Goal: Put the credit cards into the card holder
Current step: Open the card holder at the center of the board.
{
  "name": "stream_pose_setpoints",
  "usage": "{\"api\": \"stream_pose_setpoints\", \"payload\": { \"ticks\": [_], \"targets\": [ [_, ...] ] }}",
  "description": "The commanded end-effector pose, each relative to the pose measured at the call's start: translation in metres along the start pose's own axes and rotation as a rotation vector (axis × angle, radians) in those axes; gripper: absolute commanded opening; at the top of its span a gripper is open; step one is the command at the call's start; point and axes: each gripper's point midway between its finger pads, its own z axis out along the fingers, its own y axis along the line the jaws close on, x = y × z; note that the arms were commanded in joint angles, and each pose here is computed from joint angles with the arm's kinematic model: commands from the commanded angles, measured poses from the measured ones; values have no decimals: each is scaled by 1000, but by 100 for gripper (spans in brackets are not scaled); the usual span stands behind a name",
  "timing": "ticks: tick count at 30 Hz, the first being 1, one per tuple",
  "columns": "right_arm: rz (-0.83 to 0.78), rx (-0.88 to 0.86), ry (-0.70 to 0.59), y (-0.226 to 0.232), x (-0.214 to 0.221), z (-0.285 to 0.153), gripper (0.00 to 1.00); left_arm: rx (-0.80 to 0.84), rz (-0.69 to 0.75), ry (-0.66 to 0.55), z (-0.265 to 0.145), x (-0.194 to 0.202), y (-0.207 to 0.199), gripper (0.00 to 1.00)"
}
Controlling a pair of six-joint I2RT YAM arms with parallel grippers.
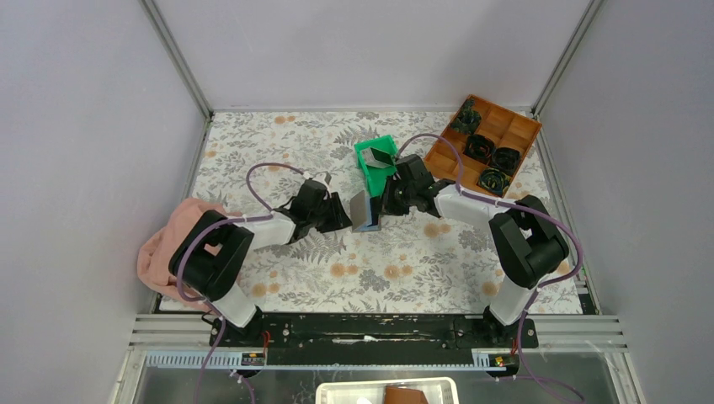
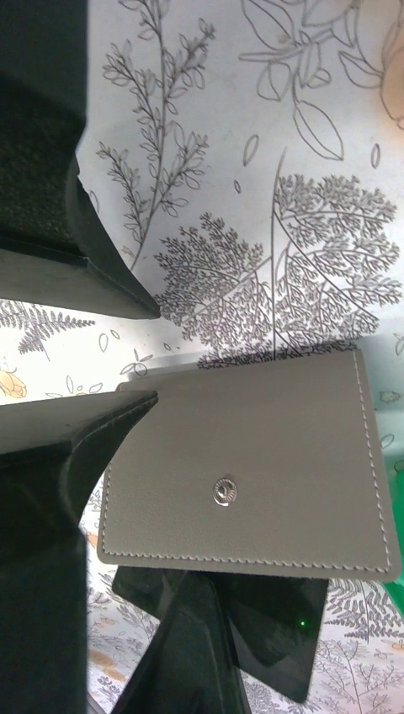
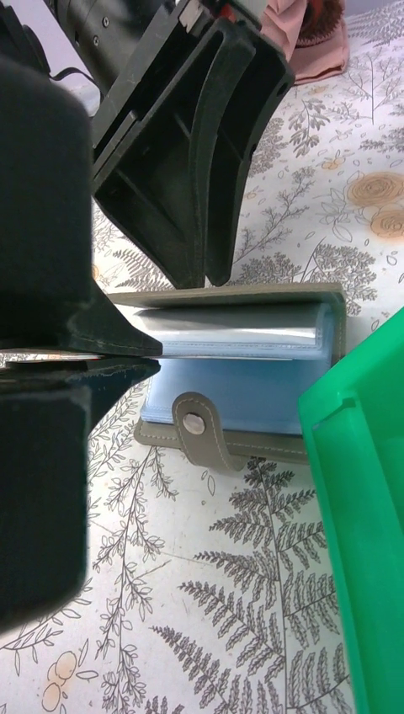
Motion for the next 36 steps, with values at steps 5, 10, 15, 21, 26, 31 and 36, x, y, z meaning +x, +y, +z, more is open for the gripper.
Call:
{"api": "stream_pose_setpoints", "payload": {
  "ticks": [5,10,15,21,26,31,36],
  "targets": [
    [-48,-79,-34,26,-23,-4,0,-354,-65,227,-29,79,84,46],
    [-62,-94,-32,33,-27,-2,0,-372,-74,208,-33,76,85,46],
    [-79,-101,-32,39,-29,-1,0,-391,-76,199,-38,72,86,46],
    [-114,-114,-33,53,-31,-1,0,-425,-65,193,-43,67,88,46],
    [-126,-123,-23,59,-28,2,0,-423,-61,198,-39,66,87,46],
    [-144,-134,-21,69,-26,2,0,-430,-58,212,-37,68,89,45],
    [-159,-142,-14,75,-22,3,0,-432,-61,232,-35,72,90,45]
  ]
}}
